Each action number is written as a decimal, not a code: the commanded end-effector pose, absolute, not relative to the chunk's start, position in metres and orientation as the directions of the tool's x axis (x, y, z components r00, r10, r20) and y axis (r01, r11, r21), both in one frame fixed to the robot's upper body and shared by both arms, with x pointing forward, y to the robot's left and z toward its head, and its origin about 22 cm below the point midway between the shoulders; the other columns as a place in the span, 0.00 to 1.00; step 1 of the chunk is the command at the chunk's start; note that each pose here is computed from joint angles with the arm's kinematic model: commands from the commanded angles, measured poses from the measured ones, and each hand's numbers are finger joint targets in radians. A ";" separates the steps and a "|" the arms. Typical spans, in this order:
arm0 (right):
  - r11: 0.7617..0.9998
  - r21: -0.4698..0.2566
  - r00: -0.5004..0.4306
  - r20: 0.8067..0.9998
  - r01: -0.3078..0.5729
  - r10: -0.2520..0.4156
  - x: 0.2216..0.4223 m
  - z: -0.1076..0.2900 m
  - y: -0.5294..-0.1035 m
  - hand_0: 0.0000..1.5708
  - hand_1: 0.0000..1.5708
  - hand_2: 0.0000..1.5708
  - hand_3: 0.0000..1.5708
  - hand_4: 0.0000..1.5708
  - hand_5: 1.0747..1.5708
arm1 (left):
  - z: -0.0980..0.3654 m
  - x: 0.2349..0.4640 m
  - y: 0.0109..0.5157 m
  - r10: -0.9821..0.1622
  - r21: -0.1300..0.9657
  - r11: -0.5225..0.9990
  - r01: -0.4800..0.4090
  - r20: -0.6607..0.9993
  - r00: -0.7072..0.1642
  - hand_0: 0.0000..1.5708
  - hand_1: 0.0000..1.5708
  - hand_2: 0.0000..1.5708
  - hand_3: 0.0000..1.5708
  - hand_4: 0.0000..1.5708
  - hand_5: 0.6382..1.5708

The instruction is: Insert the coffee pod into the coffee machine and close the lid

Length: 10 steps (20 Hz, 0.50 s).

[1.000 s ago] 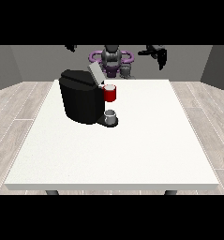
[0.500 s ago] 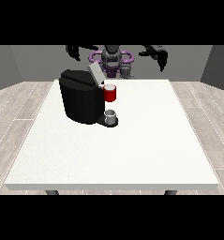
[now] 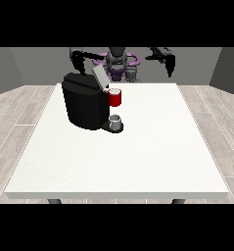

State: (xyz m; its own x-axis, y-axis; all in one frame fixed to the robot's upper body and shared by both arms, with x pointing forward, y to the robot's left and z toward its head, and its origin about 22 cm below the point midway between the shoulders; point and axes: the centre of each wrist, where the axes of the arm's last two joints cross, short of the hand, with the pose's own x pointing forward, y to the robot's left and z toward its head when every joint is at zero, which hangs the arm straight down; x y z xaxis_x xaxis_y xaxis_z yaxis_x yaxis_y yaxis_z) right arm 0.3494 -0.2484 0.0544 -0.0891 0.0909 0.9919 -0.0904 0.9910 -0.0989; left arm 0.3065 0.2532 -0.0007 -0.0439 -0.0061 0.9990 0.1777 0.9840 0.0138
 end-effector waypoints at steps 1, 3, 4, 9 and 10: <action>0.988 -0.116 -0.095 0.990 -0.104 0.106 0.360 0.053 -0.238 0.00 0.00 0.00 0.00 0.00 1.00 | 0.019 0.306 0.245 0.005 0.007 0.985 0.170 0.998 -0.069 0.00 0.00 0.00 0.00 0.00 1.00; 0.986 -0.111 -0.111 0.989 -0.124 0.097 0.365 0.059 -0.236 0.00 0.00 0.00 0.00 0.00 1.00 | 0.017 0.305 0.261 -0.027 0.039 0.988 0.146 0.996 -0.086 0.00 0.00 0.00 0.00 0.00 1.00; 0.976 -0.154 -0.150 0.980 -0.155 0.131 0.363 0.056 -0.230 0.00 0.00 0.00 0.00 0.00 1.00 | 0.023 0.313 0.273 -0.031 0.046 0.991 0.130 0.993 -0.112 0.00 0.00 0.00 0.00 0.00 1.00; 0.981 -0.147 -0.155 0.980 -0.127 0.126 0.379 0.066 -0.224 0.00 0.00 0.00 0.00 0.00 1.00 | 0.024 0.302 0.253 -0.017 0.033 0.990 0.135 0.994 -0.112 0.00 0.00 0.00 0.00 0.00 1.00; 0.978 -0.155 -0.127 0.982 -0.142 0.137 0.378 0.064 -0.244 0.00 0.00 0.00 0.00 0.00 1.00 | 0.027 0.297 0.256 -0.004 0.016 0.991 0.131 0.996 -0.091 0.00 0.00 0.00 0.00 0.00 1.00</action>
